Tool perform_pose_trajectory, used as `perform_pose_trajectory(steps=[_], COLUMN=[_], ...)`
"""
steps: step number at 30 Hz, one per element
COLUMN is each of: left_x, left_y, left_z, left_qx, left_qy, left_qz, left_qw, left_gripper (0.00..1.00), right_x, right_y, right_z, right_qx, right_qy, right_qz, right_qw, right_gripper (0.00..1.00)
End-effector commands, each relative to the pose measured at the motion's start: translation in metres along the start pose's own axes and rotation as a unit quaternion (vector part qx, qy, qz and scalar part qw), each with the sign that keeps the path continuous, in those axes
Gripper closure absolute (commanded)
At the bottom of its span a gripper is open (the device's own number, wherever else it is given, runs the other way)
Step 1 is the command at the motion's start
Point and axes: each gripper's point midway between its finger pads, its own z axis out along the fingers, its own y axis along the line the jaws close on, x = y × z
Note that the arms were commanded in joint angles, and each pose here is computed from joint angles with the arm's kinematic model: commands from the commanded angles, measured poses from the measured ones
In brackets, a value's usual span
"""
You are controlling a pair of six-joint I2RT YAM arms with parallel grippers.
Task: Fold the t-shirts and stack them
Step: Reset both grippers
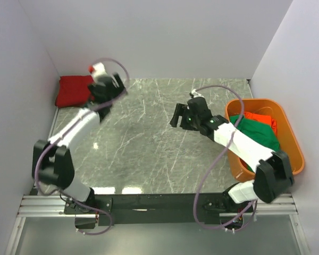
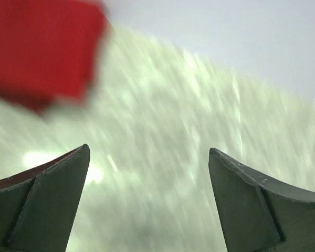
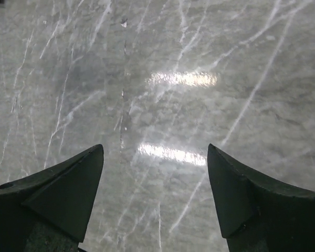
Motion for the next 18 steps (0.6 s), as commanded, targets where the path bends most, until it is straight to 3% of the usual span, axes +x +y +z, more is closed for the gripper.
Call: perform_pose_trajectory(steps=[1,2,4,8,13,18], left_x=[0.041,0.069,0.089,0.142,0.168,0.161], left_y=[-0.038,-0.035,-0.051,-0.045,-0.046,-0.050], left_z=[-0.055,-0.066,-0.101,-0.145,-0.172,-0.178], left_qx=[0.051,0.049,0.076,0.098,0.119,0.122], left_qy=[0.009,0.031,0.041,0.079,0.107,0.099], left_qz=[-0.037,-0.020,-0.006,0.021,0.035,0.043], left_qw=[0.998,0.998,0.996,0.992,0.986,0.987], left_gripper=[0.01,0.00,0.01,0.01,0.01,0.00], right_x=[-0.013,-0.011,-0.011,-0.001,0.011,0.013], right_y=[-0.005,-0.010,-0.021,-0.045,-0.062,-0.063], right_z=[-0.024,-0.034,-0.044,-0.073,-0.092,-0.101], right_qx=[-0.002,-0.001,0.017,0.028,0.021,0.013], right_qy=[-0.053,-0.064,-0.083,-0.128,-0.171,-0.180], right_qz=[0.011,0.011,0.013,0.025,0.049,0.054], right_qw=[0.999,0.998,0.996,0.991,0.984,0.982], right_gripper=[0.14,0.14,0.14,0.13,0.11,0.11])
